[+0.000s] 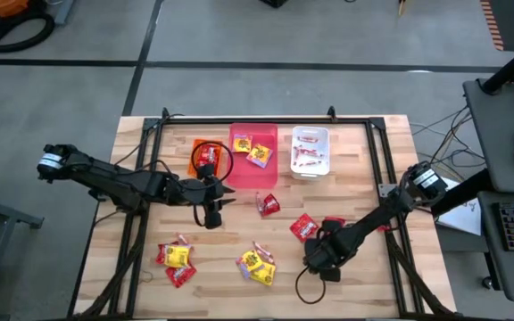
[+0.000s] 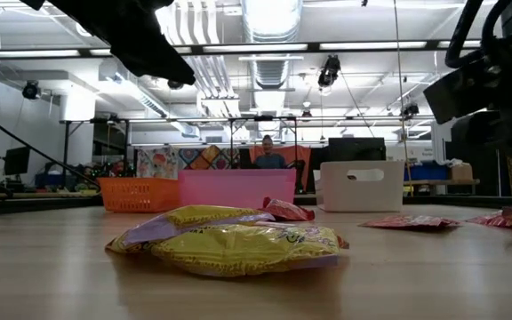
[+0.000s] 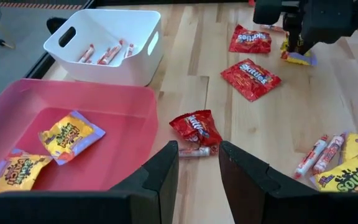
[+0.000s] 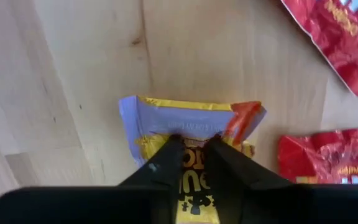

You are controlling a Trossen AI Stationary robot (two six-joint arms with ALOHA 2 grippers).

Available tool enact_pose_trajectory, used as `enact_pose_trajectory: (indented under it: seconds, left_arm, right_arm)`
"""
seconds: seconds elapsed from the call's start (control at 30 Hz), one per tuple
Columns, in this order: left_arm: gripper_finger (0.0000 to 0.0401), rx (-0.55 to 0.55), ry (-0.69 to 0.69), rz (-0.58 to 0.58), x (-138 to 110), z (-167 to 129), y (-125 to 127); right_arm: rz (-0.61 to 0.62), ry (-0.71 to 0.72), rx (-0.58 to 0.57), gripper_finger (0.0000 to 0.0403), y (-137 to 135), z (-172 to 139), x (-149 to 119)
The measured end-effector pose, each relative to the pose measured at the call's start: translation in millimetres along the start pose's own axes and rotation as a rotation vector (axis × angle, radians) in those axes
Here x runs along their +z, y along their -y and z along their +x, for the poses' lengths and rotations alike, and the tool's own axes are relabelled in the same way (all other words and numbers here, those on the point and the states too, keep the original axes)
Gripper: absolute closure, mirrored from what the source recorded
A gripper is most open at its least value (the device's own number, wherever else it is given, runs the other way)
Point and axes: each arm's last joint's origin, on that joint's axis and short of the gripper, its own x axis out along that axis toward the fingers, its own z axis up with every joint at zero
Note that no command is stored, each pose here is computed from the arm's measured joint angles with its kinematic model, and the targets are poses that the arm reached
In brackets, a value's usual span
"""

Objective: Organize candy in baskets

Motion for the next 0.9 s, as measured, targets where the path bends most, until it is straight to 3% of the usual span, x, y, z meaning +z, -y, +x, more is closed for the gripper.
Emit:
enact_pose_trajectory:
  seconds: [0.17,0.6,0.9]
  left_arm:
    - [0.0301,0.002,0.0,0.031,0,0,0]
    - [0.0301,0.03,0.003,0.053,0,0,-1]
    - [0.0301,0.028,0.011,0.076,2,-5,-3]
  right_arm:
    - [-0.069,0.009,0.013,0.0389,2,-1,3]
    - [-0.03,0.183,0.084,0.0395,28,-50,9]
    - [-0.053,0.365,0.047,0.0395,53,-87,10]
